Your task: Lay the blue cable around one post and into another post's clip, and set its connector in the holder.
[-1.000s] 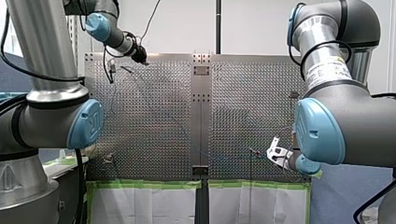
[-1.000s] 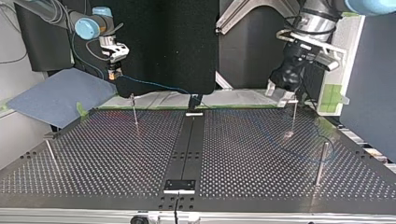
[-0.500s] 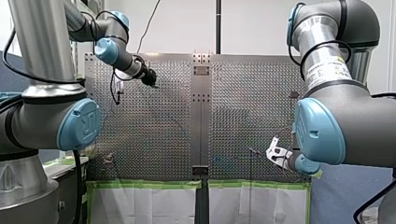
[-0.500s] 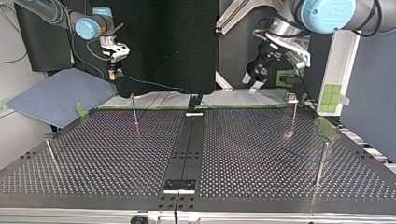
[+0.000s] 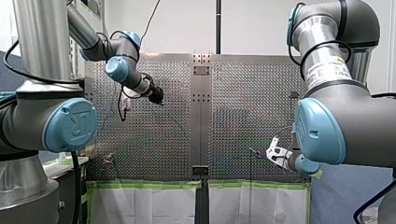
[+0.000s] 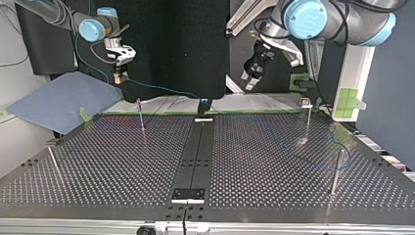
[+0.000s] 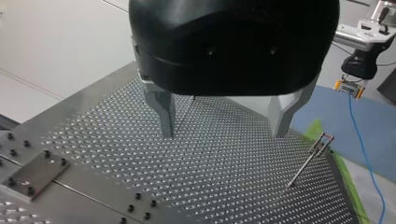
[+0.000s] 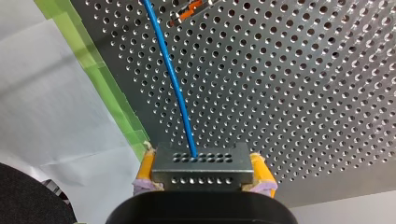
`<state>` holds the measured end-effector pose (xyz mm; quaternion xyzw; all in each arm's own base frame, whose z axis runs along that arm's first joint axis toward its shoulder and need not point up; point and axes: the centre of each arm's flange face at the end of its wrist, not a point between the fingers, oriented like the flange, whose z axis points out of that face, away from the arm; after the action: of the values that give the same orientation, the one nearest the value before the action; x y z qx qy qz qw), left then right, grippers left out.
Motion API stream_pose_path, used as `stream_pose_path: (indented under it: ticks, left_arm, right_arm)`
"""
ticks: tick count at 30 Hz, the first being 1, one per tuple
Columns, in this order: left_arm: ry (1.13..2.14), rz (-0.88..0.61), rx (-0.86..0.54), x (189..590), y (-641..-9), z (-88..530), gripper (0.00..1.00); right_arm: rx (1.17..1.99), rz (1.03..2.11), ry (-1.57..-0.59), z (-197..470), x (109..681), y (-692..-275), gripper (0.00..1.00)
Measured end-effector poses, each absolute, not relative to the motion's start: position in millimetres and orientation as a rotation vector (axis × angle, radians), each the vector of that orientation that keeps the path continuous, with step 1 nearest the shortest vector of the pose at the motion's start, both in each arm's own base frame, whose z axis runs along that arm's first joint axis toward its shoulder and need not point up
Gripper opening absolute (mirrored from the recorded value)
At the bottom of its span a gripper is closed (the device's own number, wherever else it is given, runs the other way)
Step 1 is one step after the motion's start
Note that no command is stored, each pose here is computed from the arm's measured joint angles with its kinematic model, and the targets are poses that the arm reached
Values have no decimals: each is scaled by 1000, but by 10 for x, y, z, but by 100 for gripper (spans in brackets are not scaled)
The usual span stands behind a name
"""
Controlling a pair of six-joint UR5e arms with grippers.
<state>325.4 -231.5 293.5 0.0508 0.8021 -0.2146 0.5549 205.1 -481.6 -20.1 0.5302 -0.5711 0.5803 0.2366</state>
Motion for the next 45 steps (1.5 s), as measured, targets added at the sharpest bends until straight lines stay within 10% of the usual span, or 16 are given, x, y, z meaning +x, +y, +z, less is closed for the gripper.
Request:
stream_pose_path:
  ticks: [22,45]
  left_arm:
    - [1900,-495,160,3221,-2919,2287,100]
    - [1772,-638,322,2833,-3673,2023,100]
  right_arm:
    - [1471,1599,-1476,-149,2099,-4847,0]
    - [1445,1292,-1517,-211,1869,-4780,0]
